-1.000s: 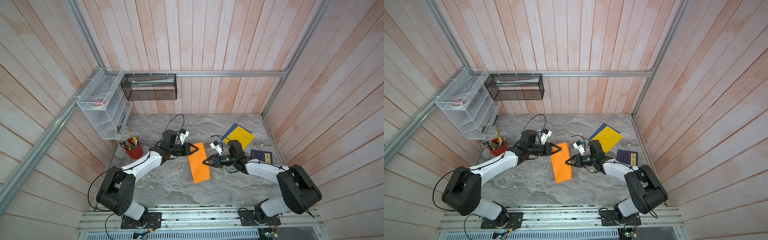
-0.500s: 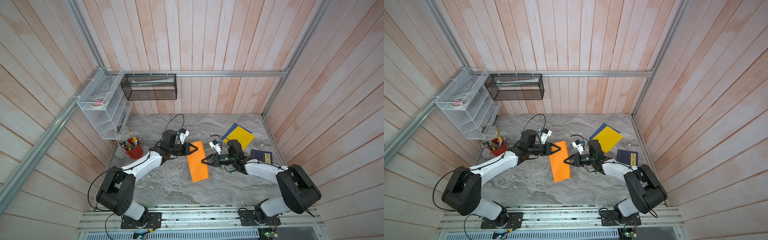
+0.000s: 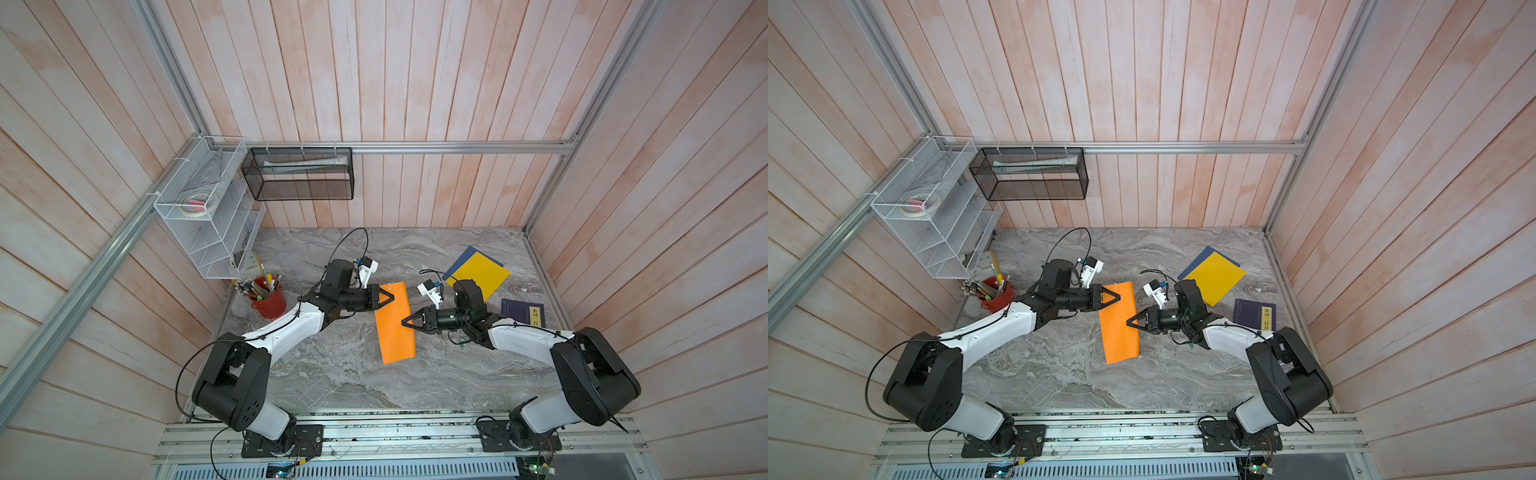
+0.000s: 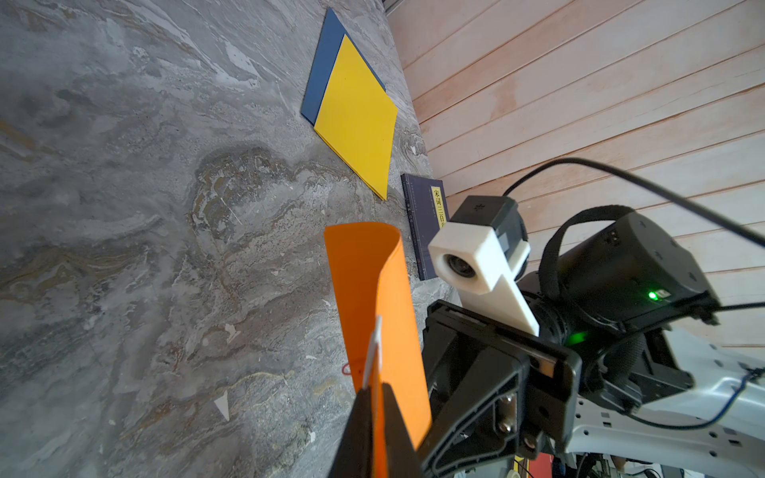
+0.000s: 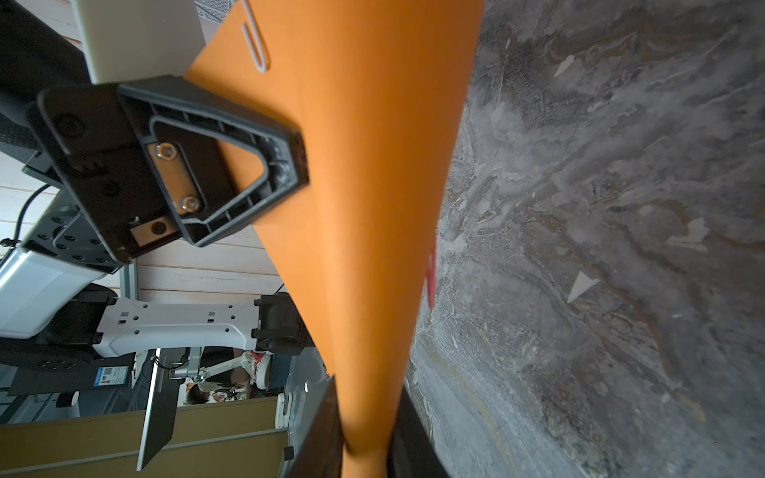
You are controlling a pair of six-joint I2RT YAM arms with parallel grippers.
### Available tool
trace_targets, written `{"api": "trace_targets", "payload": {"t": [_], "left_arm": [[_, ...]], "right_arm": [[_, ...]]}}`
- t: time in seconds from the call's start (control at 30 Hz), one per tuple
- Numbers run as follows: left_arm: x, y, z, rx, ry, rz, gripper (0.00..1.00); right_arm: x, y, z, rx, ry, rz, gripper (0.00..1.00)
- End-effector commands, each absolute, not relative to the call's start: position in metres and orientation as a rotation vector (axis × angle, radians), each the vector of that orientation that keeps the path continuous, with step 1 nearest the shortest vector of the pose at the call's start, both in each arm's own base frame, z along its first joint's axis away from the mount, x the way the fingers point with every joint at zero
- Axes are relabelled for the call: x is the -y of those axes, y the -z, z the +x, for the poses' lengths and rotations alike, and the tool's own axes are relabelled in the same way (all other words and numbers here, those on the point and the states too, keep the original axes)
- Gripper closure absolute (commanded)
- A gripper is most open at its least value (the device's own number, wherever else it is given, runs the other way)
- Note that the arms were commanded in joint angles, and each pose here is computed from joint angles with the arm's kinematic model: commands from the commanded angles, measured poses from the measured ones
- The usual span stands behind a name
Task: Unclip the paperclips from the documents
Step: Pick up the document from the center of the board.
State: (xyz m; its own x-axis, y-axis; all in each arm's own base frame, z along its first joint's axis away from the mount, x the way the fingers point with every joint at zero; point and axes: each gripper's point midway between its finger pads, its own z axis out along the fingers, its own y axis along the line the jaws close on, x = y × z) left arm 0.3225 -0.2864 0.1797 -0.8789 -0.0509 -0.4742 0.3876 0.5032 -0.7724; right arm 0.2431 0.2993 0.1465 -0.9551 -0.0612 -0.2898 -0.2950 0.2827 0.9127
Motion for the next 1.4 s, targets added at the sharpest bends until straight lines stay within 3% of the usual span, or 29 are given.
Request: {"api": "trace_targets", "payload": {"t": [0.0,0.13,0.37,0.57,1.37], "left_arm": [[0.288,-0.179,0.317,-2.302,1.353,0.301,0.94],[0.288,-0.180,0.318,-2.300,1.353,0.304,0.97],[0.286,-0.183,0.316,-2.306,1.316,0.351,0.98],[0.286,-0.190,0.312,-2.308,1.298,0.431,0.99],[0.289,-0.233,0.292,-2.218,1.267,0.772,1.00]], "right_arm": [[-0.301,-0.143,0.243,-2.349,-1.737,-0.330,0.80],[-0.300,-0.142,0.243,-2.353,-1.735,-0.328,0.78],[-0.293,-0.129,0.244,-2.413,-1.621,-0.343,0.55],[-0.279,-0.121,0.247,-2.458,-1.514,-0.350,0.44],[-0.235,-0.181,0.269,-2.288,-1.259,-0.569,0.39]]}}
